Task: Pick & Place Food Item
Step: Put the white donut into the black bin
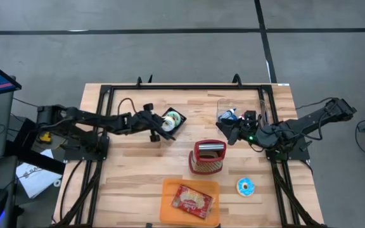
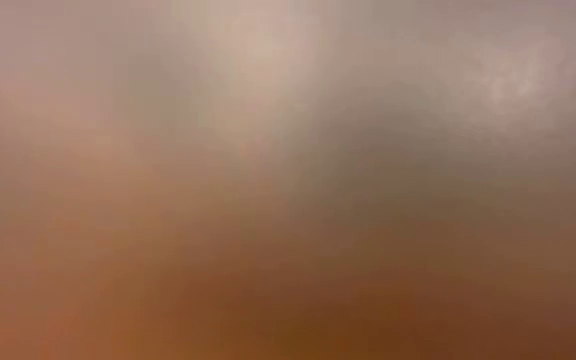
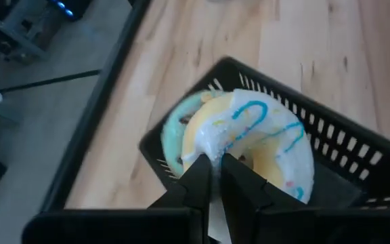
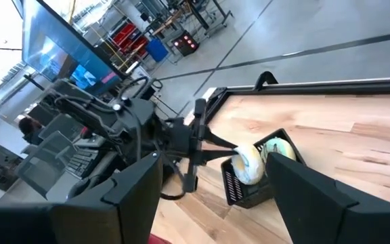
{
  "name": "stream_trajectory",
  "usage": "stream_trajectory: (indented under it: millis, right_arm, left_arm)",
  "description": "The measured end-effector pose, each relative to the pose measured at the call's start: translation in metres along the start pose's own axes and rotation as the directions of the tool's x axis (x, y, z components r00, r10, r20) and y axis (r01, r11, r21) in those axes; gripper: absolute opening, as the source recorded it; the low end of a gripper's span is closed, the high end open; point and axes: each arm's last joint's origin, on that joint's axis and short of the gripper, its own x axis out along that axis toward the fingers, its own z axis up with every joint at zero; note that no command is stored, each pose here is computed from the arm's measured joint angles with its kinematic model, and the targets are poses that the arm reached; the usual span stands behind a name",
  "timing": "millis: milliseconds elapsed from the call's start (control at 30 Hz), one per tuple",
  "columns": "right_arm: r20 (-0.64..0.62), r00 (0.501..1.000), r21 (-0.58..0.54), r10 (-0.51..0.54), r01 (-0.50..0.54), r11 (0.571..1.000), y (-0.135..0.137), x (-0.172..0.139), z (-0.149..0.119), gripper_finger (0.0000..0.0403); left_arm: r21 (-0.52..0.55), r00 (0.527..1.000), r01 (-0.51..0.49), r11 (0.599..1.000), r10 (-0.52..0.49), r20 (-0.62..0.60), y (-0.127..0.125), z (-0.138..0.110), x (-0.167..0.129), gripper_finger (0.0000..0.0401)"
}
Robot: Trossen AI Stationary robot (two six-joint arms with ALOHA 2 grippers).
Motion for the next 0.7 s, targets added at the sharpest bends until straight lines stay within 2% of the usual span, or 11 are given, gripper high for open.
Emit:
stream_trajectory:
  millis: [133,367,567,700]
  right_arm:
    - [0.006,1.0,0.011,-0.006,0.006,1.0,0.001,-0.001,-0.004,0.0255]
    - [-0.003,1.0,0.018,-0.005,0.005,1.0,0.004,0.001,-0.012,0.0255]
    - [-0.008,1.0,0.02,-0.007,0.007,1.0,0.005,0.003,-0.016,0.0255]
    - [-0.009,1.0,0.021,-0.005,0.005,1.0,0.006,0.003,-0.016,0.0255]
  left_arm:
    - [0.01,1.0,0.015,1.0,-0.015,-0.019,-0.007,-0.004,0.008,0.0021]
    - [0.015,0.999,-0.018,1.0,0.019,-0.035,-0.011,-0.007,0.018,0.0028]
    - [0.006,0.997,-0.067,0.998,0.067,-0.026,-0.007,-0.004,0.014,0.007]
    - [0.009,0.999,-0.039,0.999,0.039,-0.022,-0.007,-0.004,0.012,0.0111]
